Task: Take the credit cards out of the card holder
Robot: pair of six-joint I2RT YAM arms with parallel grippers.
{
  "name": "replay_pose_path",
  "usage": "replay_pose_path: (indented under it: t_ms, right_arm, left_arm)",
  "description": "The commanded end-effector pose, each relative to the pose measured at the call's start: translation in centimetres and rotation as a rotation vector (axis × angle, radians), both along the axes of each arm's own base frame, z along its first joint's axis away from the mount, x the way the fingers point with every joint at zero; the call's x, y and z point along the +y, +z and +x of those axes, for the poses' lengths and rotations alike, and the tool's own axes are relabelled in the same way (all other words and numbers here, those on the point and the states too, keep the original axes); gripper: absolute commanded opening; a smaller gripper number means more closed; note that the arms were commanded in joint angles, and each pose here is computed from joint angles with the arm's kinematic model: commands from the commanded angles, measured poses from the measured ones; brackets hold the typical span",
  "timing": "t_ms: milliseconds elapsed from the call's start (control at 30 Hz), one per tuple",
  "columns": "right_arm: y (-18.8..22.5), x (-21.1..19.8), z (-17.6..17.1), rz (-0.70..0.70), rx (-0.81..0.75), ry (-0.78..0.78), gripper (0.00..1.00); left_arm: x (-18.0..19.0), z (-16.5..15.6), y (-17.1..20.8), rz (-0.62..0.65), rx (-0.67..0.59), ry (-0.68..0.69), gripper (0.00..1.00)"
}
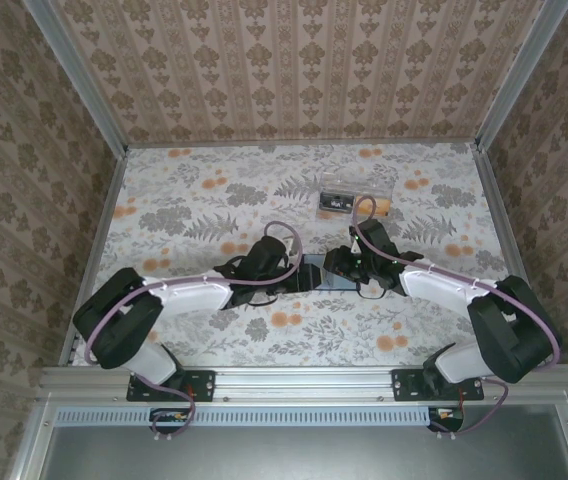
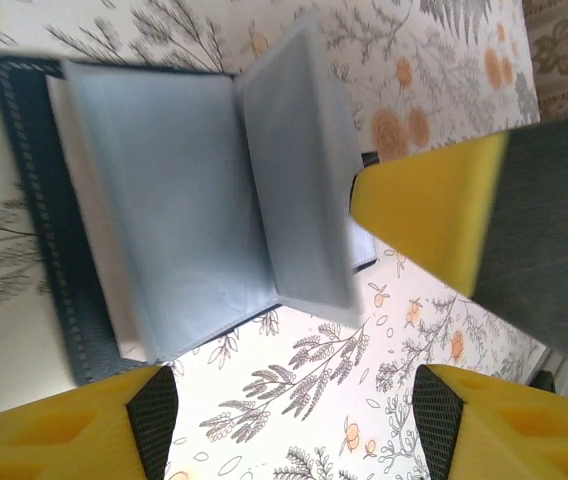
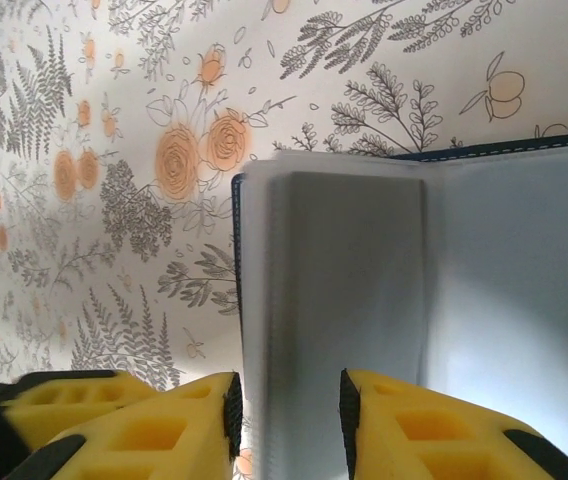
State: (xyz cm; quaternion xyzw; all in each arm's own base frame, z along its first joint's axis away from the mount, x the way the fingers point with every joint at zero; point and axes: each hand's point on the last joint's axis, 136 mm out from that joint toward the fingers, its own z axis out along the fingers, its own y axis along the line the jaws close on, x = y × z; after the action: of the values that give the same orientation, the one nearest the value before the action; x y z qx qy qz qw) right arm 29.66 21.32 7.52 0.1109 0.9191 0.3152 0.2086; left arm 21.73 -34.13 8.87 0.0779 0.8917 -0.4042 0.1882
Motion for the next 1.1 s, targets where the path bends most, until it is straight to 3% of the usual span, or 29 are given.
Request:
replay_pose_path:
  t_ms: [0, 267, 467, 733, 1067]
  right_arm:
    - [0.9, 0.6, 0.4, 0.008, -0.014, 0.009, 0.36]
    - [0.1, -1.0, -0.1, -0.107, -0.014, 0.015, 0.35]
    - [-1.8, -2.3, -0.5, -0.201, 0.01, 0.016, 0.24]
    - [-2.7, -5.4, -1.3, -0.355, 0.016, -0.029, 0.19]
    - [-3.7, -7.1, -2.1, -0.427, 0.023, -0.046, 0.17]
  left_arm:
    - [2.0, 0.4, -0.3, 0.05, -0.024, 0.037, 0.67]
    - [1.1, 0.9, 0.2, 0.015, -0.034, 0.009, 0.63]
    - [-0.7, 2.0, -0.6, -0.013, -0.006, -0.021, 0.61]
    - [-1.8, 2.7, -0.4, -0.015, -0.008, -0.039, 0.59]
    - [-3.2, 3.0, -1.5, 0.01, 0.014, -0.068, 0.59]
